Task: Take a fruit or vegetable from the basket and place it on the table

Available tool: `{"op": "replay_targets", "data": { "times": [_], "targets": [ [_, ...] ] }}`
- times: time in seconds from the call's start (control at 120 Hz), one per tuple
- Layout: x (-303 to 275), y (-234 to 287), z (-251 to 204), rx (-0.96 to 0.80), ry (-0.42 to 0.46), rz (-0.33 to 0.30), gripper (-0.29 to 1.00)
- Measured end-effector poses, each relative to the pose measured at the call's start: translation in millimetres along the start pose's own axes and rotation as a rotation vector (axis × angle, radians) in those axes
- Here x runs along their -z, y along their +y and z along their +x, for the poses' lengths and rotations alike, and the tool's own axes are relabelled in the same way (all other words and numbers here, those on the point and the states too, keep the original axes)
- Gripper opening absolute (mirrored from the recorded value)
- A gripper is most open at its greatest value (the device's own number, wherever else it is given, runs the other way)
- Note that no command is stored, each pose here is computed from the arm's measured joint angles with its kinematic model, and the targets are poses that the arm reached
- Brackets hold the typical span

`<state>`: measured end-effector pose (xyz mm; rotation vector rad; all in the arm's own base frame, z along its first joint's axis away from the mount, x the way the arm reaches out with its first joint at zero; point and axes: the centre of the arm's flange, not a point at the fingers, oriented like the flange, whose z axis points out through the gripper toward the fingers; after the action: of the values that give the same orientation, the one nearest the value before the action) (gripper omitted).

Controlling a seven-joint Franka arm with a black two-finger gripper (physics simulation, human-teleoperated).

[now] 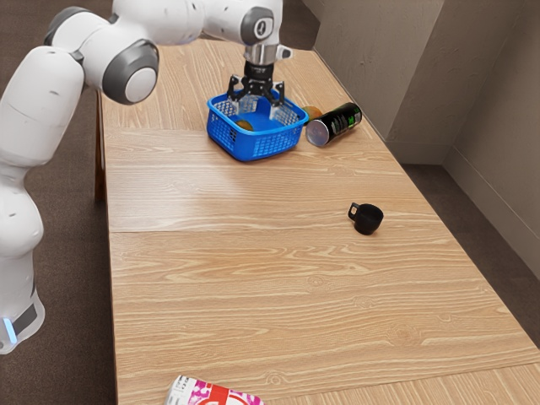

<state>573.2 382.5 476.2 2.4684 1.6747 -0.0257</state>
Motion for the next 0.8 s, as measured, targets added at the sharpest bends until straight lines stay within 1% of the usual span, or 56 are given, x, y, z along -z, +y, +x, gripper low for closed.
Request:
{"op": "replay_targets", "data": {
  "times": [0.467, 0.6, 0.8],
  "targets": [
    [-18, -8, 2, 0.012, -0.03, 0.014, 0.7],
    [-32, -10, 0, 0.015, -0.052, 0.019, 0.7],
    [-36, -9, -1, 0.016, -0.058, 0.012, 0.71]
  ]
}}
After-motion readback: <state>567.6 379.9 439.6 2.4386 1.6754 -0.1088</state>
